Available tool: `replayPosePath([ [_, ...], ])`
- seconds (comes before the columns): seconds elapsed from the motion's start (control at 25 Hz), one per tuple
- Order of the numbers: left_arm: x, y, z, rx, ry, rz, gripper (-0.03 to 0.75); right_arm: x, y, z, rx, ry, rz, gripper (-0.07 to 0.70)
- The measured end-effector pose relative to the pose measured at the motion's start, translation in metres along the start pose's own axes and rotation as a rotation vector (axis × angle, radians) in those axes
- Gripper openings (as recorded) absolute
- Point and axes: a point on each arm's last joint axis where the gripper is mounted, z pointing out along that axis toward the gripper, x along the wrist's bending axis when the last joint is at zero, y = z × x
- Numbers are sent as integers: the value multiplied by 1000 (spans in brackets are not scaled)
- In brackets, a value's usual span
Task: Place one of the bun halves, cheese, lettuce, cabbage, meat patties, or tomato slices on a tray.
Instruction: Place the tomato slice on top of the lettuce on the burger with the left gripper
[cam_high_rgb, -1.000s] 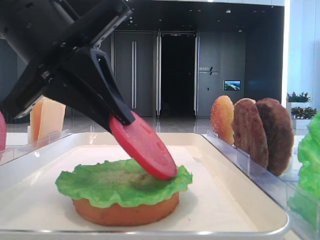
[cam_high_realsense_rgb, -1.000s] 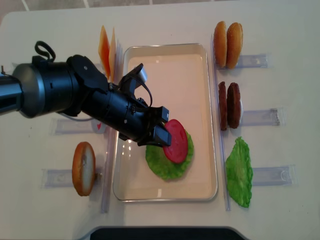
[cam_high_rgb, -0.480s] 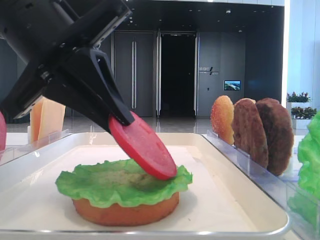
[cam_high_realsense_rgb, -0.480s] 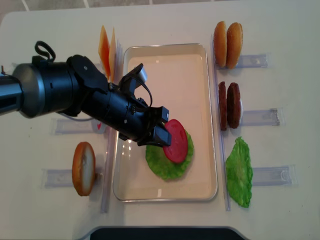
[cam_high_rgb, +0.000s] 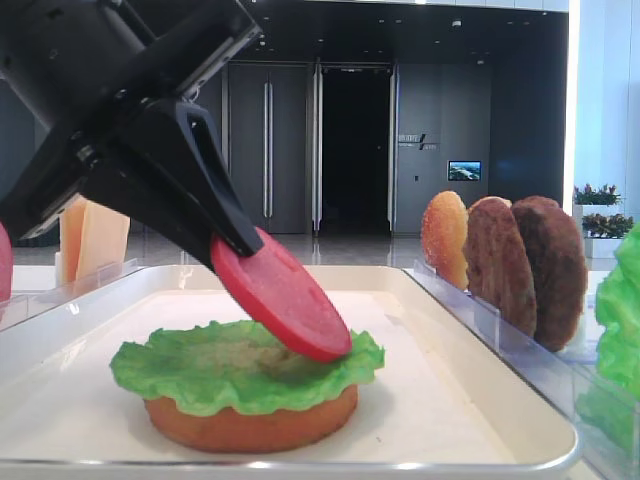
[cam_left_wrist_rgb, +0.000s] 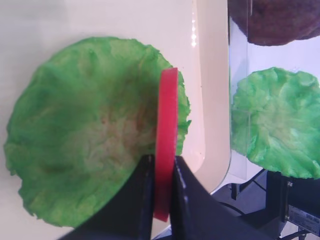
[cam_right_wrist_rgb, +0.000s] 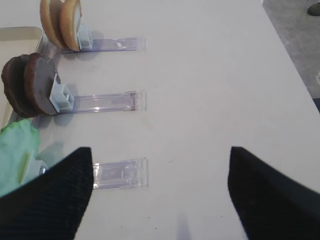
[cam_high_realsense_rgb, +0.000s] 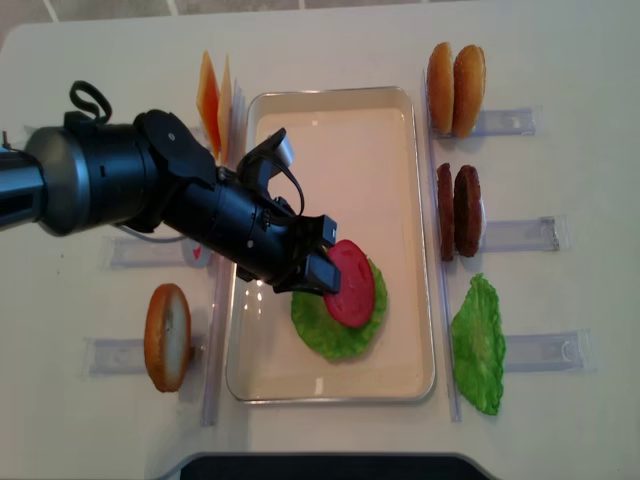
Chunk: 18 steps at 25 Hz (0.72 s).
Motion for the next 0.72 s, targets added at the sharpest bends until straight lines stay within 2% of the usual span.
replayPosePath([
  [0.36, 3, -1, 0, 11, 29, -28, 49, 0, 0, 0, 0, 0, 0, 556],
  [0.72, 5, -2, 0, 22, 57, -25, 130, 0, 0, 0, 0, 0, 0, 556],
])
